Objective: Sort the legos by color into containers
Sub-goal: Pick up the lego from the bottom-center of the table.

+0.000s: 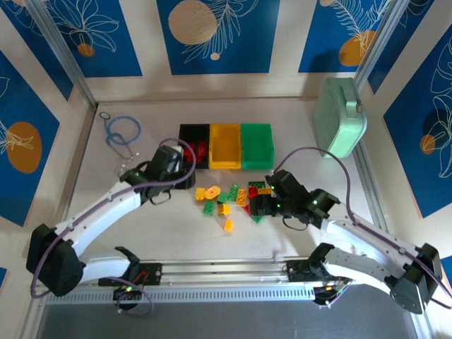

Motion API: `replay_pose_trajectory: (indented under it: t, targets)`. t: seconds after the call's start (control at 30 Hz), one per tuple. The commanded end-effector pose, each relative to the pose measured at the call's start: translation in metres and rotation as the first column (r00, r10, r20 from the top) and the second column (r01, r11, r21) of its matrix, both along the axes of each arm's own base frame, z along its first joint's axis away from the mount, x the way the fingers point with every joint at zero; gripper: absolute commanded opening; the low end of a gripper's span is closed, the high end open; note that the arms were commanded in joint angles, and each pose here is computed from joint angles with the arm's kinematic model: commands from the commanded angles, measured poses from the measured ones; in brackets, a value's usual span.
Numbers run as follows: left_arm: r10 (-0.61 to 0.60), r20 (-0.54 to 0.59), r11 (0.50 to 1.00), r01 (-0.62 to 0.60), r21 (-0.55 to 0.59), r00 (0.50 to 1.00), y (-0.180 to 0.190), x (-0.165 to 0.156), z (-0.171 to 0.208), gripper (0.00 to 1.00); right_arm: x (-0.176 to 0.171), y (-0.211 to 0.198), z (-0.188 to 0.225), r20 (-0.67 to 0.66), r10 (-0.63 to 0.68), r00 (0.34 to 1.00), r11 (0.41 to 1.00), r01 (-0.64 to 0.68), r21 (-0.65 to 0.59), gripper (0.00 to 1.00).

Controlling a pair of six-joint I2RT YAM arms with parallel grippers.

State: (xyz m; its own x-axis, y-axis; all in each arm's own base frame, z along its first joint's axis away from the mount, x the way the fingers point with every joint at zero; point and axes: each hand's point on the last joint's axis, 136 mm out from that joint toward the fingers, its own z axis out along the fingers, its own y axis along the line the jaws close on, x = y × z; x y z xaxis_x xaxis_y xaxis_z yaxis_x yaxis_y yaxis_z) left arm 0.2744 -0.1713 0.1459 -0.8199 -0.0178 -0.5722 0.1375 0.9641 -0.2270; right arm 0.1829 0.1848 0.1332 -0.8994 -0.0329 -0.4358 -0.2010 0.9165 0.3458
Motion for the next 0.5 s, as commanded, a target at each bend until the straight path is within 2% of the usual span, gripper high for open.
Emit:
replay_pose_trajectory:
  t: [0.0, 0.23, 0.47]
  targets:
    - [0.053, -0.027, 0.998, -0.053, -0.035, 0.998, 0.008, -0.025, -0.018, 0.64, 0.003, 0.023, 0.008, 0.01, 0.088, 0.996, 0.996, -0.088, -0.019, 0.72]
    - [0.117, -0.093, 0.988, -0.126, -0.087, 0.989, 0.035, -0.081, -0.059, 0.62, -0.009, 0.072, -0.019, -0.11, 0.22, 0.969, 0.968, -0.231, -0.098, 0.69]
    - [0.154, -0.1, 0.982, -0.163, -0.099, 0.983, 0.053, -0.105, -0.069, 0.61, -0.023, 0.093, -0.062, -0.229, 0.197, 0.953, 0.948, -0.245, -0.204, 0.68]
